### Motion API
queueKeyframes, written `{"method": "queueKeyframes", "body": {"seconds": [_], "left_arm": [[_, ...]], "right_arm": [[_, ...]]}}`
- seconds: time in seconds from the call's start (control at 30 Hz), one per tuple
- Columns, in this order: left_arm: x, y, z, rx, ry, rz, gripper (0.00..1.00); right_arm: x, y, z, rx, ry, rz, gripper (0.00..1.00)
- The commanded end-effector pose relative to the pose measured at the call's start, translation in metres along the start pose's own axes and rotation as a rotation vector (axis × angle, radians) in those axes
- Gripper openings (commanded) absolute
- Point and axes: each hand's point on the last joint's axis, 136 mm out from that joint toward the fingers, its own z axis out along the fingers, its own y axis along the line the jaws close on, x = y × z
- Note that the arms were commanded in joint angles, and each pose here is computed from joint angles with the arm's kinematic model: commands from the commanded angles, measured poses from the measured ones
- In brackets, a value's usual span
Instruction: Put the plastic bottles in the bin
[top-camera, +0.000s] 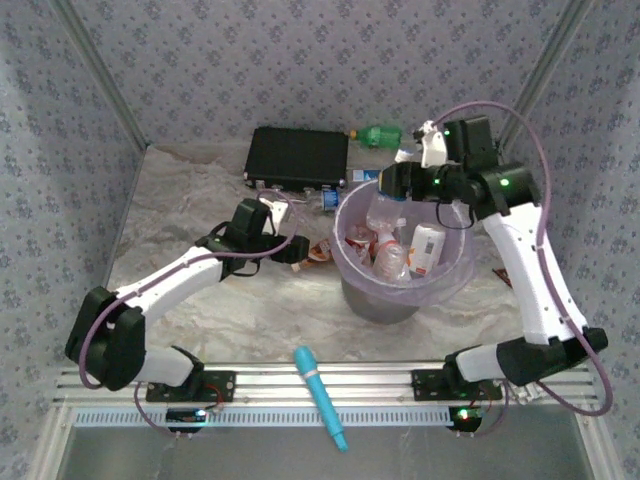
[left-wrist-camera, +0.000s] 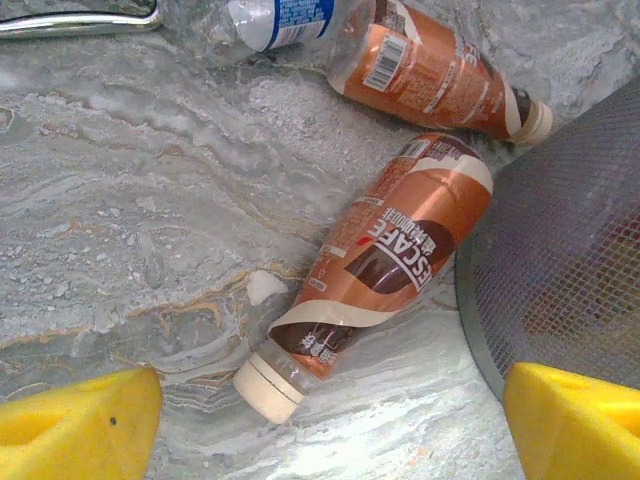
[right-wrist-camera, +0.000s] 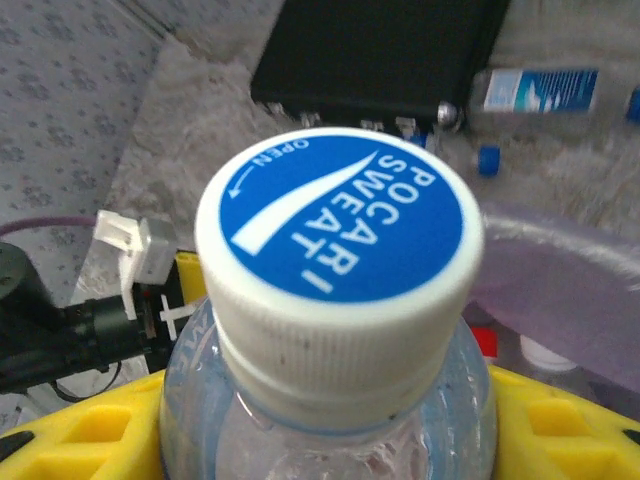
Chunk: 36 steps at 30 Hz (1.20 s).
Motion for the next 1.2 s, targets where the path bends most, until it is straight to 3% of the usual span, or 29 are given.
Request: {"method": "queueKeyframes", "body": {"seconds": [0.0,0.27,0.37,0.47,0.53,0.67,0.8,1.0,1.17], "left_arm": [[-0.006,-0.003,0.005,0.007,0.001,0.042,0.88],[-0.002,-0.004,0.013,0.017,0.017,0.034,0.87],[-0.003,-0.004,0.014,0.022,0.017,0.038,0.87],[-0.001,-0.004,0.017,0.021,0.029,0.049,0.87],[0.000,-0.003,0.020,0.018,0.038,0.062,0.88],[0.001,-0.001,0.028,0.007,0.066,0.083,0.88],[0.001,0.000,0.035,0.003,0.083,0.100,0.88],[0.002,-0.002,0.039,0.006,0.092,0.115,0.88],[0.010,-0.003,0.041,0.003,0.107,0.134,0.88]], "right_arm": [[0.002,0.011,0.007,-0.051,-0.003,0.040,0.51],[0.038,-0.006,0.045,-0.057,0.092,0.120,0.51],[0.046,-0.007,0.053,-0.072,0.118,0.142,0.56],[0.042,-0.005,0.041,-0.062,0.097,0.118,0.63],[0.037,-0.008,0.024,-0.019,0.076,0.110,0.73],[0.033,-0.011,-0.003,0.036,0.060,0.066,0.78],[0.028,-0.020,-0.012,0.092,0.048,0.040,0.73],[0.012,-0.018,0.001,0.090,0.022,-0.002,0.55],[0.027,-0.031,0.019,0.138,0.077,0.003,0.49]]}}
